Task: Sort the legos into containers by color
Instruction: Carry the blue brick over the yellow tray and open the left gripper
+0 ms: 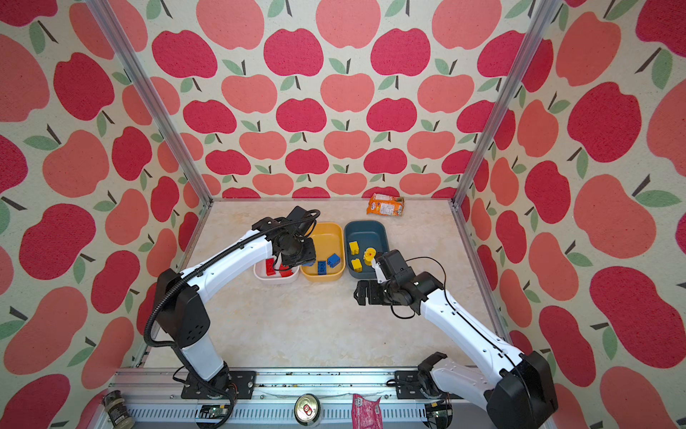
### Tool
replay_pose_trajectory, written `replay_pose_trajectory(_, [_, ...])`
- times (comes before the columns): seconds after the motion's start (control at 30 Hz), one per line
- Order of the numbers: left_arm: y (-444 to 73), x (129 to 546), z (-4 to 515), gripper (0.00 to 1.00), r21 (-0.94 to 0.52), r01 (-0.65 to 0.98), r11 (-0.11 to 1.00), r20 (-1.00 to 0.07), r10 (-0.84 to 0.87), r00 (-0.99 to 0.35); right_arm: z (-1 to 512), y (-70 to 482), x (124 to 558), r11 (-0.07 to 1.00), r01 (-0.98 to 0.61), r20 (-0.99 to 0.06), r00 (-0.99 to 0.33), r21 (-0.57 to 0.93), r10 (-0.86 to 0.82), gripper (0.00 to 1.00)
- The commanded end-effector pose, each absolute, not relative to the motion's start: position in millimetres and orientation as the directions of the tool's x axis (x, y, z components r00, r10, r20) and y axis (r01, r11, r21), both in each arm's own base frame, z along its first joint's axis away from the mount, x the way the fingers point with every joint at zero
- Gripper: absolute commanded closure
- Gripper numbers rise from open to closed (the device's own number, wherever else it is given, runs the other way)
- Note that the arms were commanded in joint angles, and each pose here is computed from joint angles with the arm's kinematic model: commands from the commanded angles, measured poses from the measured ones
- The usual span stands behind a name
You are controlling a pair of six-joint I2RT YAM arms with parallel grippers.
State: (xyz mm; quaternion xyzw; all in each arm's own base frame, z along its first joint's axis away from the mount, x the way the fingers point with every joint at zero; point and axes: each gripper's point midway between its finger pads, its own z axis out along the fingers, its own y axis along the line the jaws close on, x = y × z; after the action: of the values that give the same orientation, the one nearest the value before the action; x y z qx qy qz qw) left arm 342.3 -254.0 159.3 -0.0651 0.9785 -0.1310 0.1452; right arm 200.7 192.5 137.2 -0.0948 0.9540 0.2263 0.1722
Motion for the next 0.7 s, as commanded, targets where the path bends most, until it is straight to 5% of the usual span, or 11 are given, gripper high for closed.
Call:
replay_pose_trajectory(0.0, [-265.8, 363.2, 162.3, 0.6, -0.296, -0.003, 0.955, -0.283, -0.091, -0.955, 138.2, 184.4, 201.4, 0.894, -0.207, -0.377, -0.925, 0.398, -0.046, 0.01])
replay_pose_trajectory(0.67, [-295.2, 442.1, 94.1, 0.56, -0.303, 0.056, 0.951, -0.217, -0.012, -0.976, 154.5, 161.4, 190.0, 0.92, -0.139, -0.412, -0.911, 0.366, 0.027, 0.01])
